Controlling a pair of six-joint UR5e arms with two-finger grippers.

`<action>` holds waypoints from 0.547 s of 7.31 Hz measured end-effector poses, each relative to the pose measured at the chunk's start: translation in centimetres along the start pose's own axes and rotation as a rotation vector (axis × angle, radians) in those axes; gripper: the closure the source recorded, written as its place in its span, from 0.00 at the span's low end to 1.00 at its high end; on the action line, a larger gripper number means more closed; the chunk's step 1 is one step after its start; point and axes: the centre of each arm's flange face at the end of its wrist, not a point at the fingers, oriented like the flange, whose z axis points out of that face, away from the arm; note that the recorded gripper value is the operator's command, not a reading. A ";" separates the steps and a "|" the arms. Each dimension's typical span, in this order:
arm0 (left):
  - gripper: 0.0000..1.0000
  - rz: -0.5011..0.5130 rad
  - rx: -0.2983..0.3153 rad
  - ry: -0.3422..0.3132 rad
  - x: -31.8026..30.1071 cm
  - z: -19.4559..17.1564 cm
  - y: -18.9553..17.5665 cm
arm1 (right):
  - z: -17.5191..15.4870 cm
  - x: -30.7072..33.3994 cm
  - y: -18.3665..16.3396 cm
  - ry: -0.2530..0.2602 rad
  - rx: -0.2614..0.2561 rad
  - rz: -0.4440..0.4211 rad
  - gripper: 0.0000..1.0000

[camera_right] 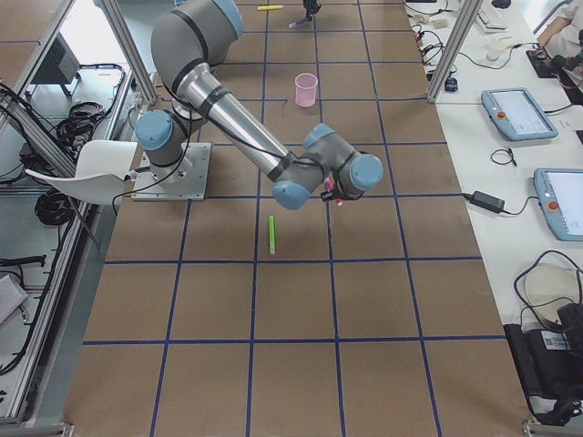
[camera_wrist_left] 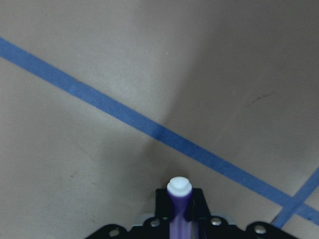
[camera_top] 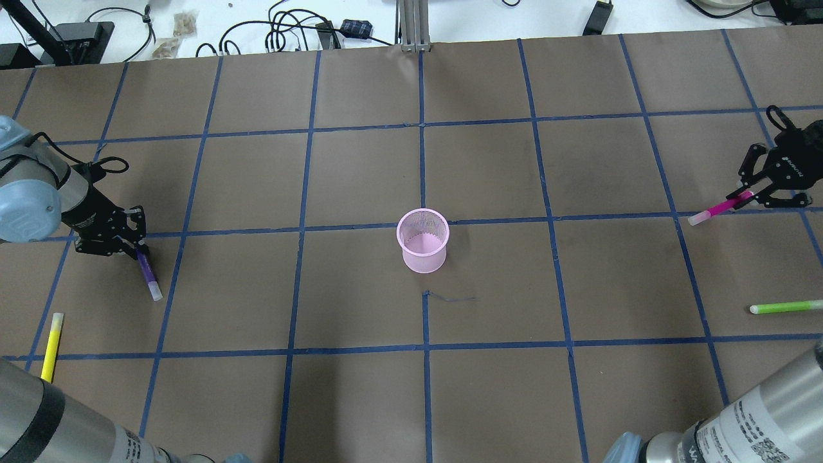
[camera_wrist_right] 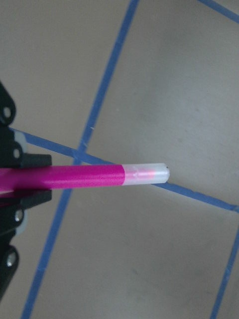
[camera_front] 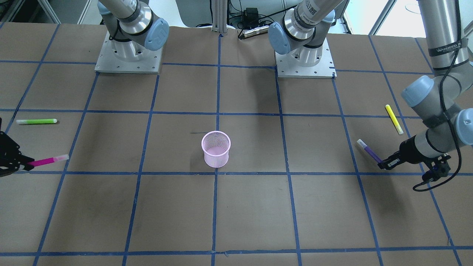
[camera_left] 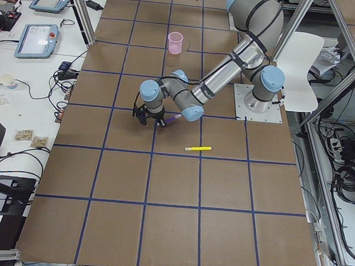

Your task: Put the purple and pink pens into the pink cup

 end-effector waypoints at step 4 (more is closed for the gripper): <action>1.00 0.095 0.162 -0.018 5.5 -8.1 -0.2 | -1.9 5.7 -20.6 -0.014 -0.070 0.145 0.95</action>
